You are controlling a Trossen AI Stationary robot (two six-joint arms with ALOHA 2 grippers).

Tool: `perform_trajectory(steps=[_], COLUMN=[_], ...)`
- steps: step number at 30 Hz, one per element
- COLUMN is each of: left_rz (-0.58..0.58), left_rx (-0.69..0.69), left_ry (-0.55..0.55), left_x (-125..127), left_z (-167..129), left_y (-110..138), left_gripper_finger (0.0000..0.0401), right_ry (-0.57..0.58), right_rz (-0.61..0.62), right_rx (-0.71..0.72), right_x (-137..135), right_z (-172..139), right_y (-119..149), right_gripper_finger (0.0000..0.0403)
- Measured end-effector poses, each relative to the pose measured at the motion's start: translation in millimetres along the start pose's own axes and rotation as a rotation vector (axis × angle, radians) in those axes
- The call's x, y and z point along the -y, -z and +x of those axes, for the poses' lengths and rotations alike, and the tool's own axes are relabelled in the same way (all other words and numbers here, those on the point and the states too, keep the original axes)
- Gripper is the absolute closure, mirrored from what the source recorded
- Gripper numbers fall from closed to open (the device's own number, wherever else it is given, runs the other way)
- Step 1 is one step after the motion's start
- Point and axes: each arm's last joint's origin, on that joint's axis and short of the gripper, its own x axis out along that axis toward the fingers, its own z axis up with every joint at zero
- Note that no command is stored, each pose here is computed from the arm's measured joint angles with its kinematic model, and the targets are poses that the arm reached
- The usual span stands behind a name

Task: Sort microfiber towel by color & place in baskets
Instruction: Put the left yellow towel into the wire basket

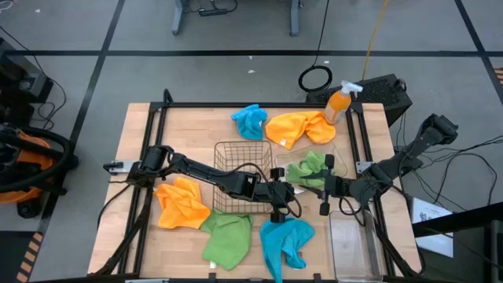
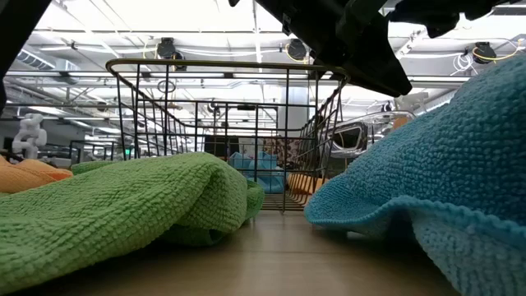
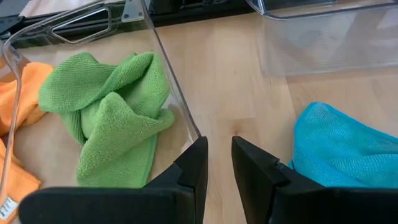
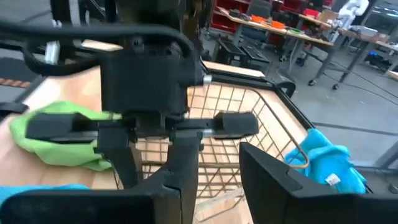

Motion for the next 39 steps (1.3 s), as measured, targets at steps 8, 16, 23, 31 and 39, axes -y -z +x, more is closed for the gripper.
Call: perform_trajectory(steps=[8, 16, 23, 31, 39], left_rz=[0.001, 0.013, 0.038, 0.06, 0.051], left_rx=[-0.008, -0.03, -0.03, -0.078, -0.206], left_ry=[-0.002, 0.003, 0.03, 0.086, -0.053], left_x=[0, 4, 18, 45, 77], left_z=[3, 2, -12, -72, -138], left_y=[3, 5, 0, -15, -5], left_gripper_finger=[0.0322, 0.0322, 0.0322, 0.0322, 0.0322], right_ry=[-0.147, -0.136, -0.109, -0.131, -0.142], right_rz=[-0.014, -0.048, -0.018, 0.002, 0.003], right_rx=[0.007, -0.031, -0.061, -0.052, 0.001], right_x=[-1, 1, 6, 1, 2], right_z=[-5, -6, -10, -11, -11], right_y=[-2, 2, 5, 9, 37], right_gripper_finger=[0.0296, 0.0296, 0.0296, 0.0296, 0.0296])
